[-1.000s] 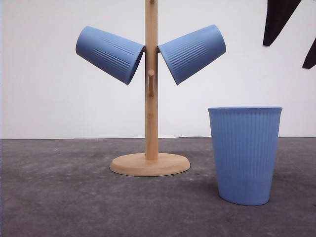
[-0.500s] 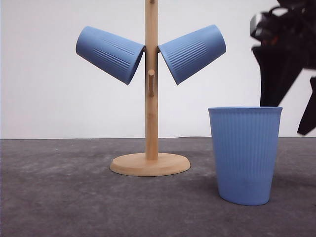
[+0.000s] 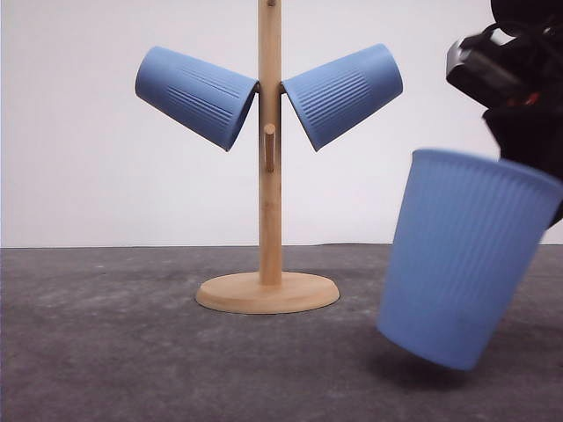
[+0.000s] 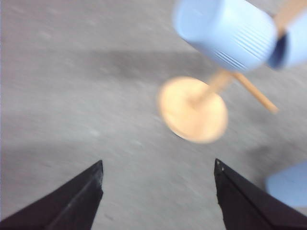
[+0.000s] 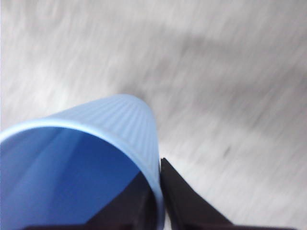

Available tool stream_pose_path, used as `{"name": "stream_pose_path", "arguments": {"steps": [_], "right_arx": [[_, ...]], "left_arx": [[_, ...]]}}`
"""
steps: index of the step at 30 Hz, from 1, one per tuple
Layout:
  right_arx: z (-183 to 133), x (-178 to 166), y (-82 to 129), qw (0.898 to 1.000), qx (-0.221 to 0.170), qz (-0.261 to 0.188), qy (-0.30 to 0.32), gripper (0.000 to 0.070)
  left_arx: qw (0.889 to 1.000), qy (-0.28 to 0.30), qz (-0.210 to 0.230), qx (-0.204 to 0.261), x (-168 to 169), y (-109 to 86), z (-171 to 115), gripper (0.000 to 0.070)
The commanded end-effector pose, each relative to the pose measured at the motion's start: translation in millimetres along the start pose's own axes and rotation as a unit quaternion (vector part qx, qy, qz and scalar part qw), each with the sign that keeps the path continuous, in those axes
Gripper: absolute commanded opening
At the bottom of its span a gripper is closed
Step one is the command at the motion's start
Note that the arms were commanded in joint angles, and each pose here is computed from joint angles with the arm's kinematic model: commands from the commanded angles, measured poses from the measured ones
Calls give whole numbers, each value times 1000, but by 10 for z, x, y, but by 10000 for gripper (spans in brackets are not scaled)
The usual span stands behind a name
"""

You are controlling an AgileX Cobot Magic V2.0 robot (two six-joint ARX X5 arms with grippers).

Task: Place three cups

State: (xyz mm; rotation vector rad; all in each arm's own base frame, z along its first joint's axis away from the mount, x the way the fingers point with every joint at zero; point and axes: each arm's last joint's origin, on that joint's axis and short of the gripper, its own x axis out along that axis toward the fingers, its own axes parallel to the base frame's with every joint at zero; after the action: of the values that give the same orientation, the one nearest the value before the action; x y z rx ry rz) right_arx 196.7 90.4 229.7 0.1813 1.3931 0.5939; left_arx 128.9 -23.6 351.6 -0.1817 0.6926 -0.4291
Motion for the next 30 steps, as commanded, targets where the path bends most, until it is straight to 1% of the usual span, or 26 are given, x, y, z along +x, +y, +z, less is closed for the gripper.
{"name": "stream_pose_path", "arguments": {"steps": [1,3,6,9,11,12,16,18,23,26,28,30], "right_arx": [[60,-77,75,999,-29,26,-2,0],[73,-133,122,998,-37,55,3,0],[100,-212,191,994,-51,101,3,0],[114,-236,280,988,-67,140,7,0],[110,-227,362,984,-81,160,13,0],[106,-222,400,982,-87,168,16,0],[84,-186,545,971,-104,214,31,0],[78,-170,616,964,-109,241,37,0],[86,-148,768,945,-124,300,43,0],[88,-141,834,937,-130,322,47,0],[92,-137,865,934,-131,330,48,0],[95,-134,887,932,-131,333,47,0]], "left_arx": [[999,10,-32,17,-4,-42,2,436],[997,31,-70,31,10,-84,-32,437],[988,56,-130,66,51,-150,-61,450],[972,75,-204,84,117,-223,-61,537],[960,90,-251,88,179,-271,-54,559],[955,96,-267,91,207,-291,-52,559],[937,123,-307,112,341,-382,-51,564],[927,134,-328,123,405,-435,-56,585],[894,154,-390,159,549,-594,-79,677],[873,170,-417,184,623,-694,-120,685],[862,182,-430,196,663,-758,-151,685],[847,191,-450,209,694,-827,-187,685]]}}
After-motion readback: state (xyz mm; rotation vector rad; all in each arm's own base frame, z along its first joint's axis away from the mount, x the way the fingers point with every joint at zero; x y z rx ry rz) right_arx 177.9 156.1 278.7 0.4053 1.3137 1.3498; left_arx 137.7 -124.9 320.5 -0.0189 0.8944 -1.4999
